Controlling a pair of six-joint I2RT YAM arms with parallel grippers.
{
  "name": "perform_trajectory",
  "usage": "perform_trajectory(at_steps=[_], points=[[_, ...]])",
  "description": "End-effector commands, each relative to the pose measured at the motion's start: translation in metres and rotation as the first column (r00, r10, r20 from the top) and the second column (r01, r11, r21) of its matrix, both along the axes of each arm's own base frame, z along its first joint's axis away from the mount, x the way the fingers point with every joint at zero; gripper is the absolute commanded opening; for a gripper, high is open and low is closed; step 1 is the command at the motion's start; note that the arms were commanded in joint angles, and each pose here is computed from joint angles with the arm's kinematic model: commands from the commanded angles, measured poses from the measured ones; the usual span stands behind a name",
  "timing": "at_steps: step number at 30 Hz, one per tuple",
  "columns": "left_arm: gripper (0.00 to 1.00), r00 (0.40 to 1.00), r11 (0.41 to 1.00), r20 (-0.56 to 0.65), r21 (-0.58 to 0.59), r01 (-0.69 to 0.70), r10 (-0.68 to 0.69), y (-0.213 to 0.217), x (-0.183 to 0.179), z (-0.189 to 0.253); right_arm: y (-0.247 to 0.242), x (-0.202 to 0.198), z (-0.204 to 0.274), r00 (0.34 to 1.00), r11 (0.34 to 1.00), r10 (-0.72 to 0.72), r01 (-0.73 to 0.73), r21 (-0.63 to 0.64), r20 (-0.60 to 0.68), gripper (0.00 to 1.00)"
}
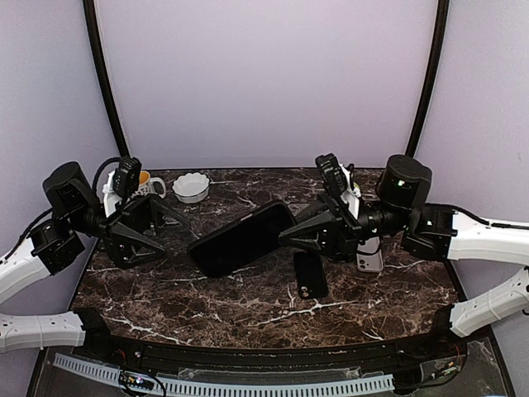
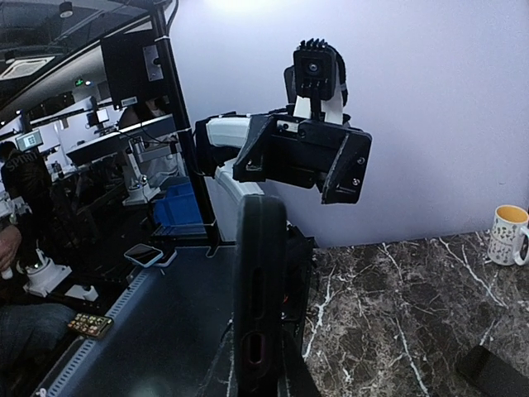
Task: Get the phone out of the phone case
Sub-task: Pass from the left arm to the right, then remove the top left corner of the phone from the phone case.
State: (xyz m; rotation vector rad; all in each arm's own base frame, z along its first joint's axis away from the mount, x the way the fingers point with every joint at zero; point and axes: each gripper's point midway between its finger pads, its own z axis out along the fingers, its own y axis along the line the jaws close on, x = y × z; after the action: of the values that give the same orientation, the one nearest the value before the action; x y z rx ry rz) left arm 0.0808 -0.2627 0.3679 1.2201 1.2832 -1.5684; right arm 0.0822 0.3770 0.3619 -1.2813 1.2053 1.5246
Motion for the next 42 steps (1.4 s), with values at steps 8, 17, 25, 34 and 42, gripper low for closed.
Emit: perform_trajectory(at_steps=[8, 17, 25, 34, 42], points=[[0.71, 0.924, 0.998, 0.380, -0.016, 0.055, -0.045, 0.004, -0.012, -0.032, -0.008, -0.006, -0.021, 0.886, 0.997, -0.003, -0.031, 0.067, 0.464, 0.00], [0.65, 0.889, 0.998, 0.452, 0.044, 0.053, -0.067, -0.009, -0.012, -0.056, -0.006, -0.016, -0.035, 0.806, 0.992, 0.080, -0.122, 0.032, 0.587, 0.00], [0.58, 0.888, 0.992, 0.442, 0.072, 0.106, -0.127, -0.013, -0.025, -0.065, -0.002, -0.013, -0.022, 0.791, 0.992, 0.063, -0.115, 0.046, 0.608, 0.00], [0.50, 0.879, 0.991, 0.459, 0.077, 0.107, -0.131, -0.019, -0.028, -0.071, 0.000, -0.009, -0.011, 0.789, 0.992, 0.038, -0.102, 0.070, 0.613, 0.00], [0.44, 0.875, 0.991, 0.467, 0.067, 0.111, -0.130, -0.025, -0.028, -0.072, 0.000, -0.008, -0.001, 0.792, 0.990, 0.012, -0.094, 0.102, 0.611, 0.00]])
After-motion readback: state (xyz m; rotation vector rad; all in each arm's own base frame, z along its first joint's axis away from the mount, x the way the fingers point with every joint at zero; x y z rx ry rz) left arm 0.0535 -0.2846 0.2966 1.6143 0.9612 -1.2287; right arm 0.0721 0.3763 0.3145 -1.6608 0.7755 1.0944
